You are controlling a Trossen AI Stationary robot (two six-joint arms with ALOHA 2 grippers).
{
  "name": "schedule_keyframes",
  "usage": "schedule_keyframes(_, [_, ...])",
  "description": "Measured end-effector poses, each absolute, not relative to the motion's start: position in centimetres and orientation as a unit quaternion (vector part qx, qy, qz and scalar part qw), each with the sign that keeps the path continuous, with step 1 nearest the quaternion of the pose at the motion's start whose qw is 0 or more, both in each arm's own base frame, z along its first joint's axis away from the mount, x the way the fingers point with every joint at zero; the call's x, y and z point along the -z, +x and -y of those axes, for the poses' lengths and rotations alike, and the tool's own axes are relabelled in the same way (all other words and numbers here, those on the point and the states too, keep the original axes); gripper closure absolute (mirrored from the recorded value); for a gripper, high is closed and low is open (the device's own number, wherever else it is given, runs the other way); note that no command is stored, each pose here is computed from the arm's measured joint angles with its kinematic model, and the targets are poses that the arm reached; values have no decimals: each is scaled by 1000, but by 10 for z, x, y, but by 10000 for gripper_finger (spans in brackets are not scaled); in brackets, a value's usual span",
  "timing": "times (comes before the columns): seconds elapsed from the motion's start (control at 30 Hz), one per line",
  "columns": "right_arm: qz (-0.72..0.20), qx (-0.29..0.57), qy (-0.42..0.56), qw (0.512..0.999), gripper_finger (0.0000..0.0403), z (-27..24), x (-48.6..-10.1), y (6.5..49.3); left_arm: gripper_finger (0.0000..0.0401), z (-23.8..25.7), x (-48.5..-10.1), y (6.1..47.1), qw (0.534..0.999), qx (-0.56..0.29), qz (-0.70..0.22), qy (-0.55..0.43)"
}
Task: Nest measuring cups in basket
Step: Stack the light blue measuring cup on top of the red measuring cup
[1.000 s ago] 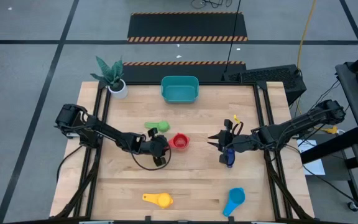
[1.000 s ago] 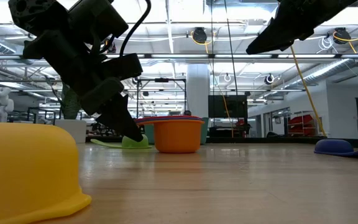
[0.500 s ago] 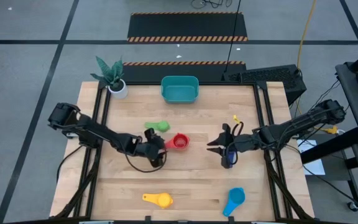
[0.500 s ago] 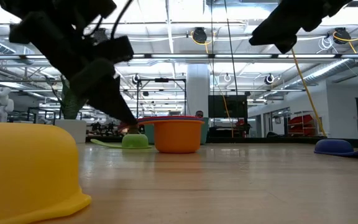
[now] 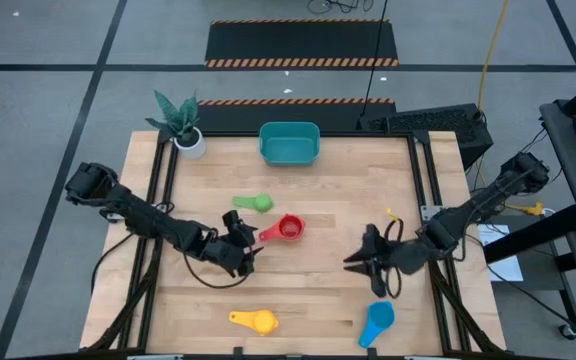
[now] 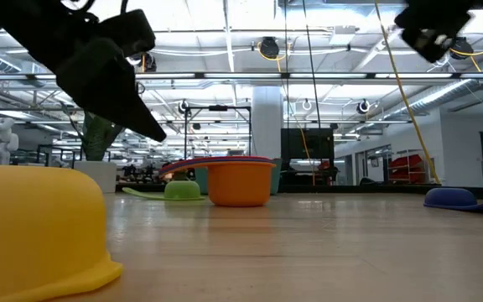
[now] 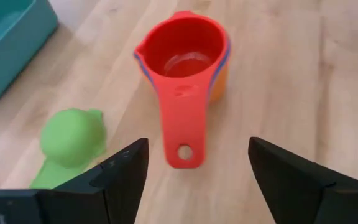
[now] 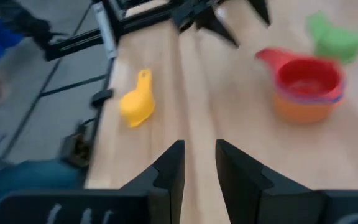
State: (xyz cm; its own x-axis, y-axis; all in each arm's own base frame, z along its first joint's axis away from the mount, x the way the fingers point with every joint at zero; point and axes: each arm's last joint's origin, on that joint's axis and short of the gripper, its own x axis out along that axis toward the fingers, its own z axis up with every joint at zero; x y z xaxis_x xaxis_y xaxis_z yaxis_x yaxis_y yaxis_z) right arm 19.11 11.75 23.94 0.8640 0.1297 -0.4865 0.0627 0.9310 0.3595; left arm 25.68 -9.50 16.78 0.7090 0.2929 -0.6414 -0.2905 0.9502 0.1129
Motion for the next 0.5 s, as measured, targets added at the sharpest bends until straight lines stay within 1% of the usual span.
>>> schedule_keyframes(0.2, [-327, -21, 258, 909, 319, -141, -227, 170, 148, 114, -168, 250, 931, -138, -338, -27])
schedule_keyframes(0.4, [-361, -49, 273, 890, 319, -177, -206, 163, 163, 137, -176, 247, 950, -102, -291, -56])
schedule_keyframes(0.5, [-399, -52, 277, 872, 319, -190, -190, 160, 165, 147, -183, 247, 962, -76, -255, -68])
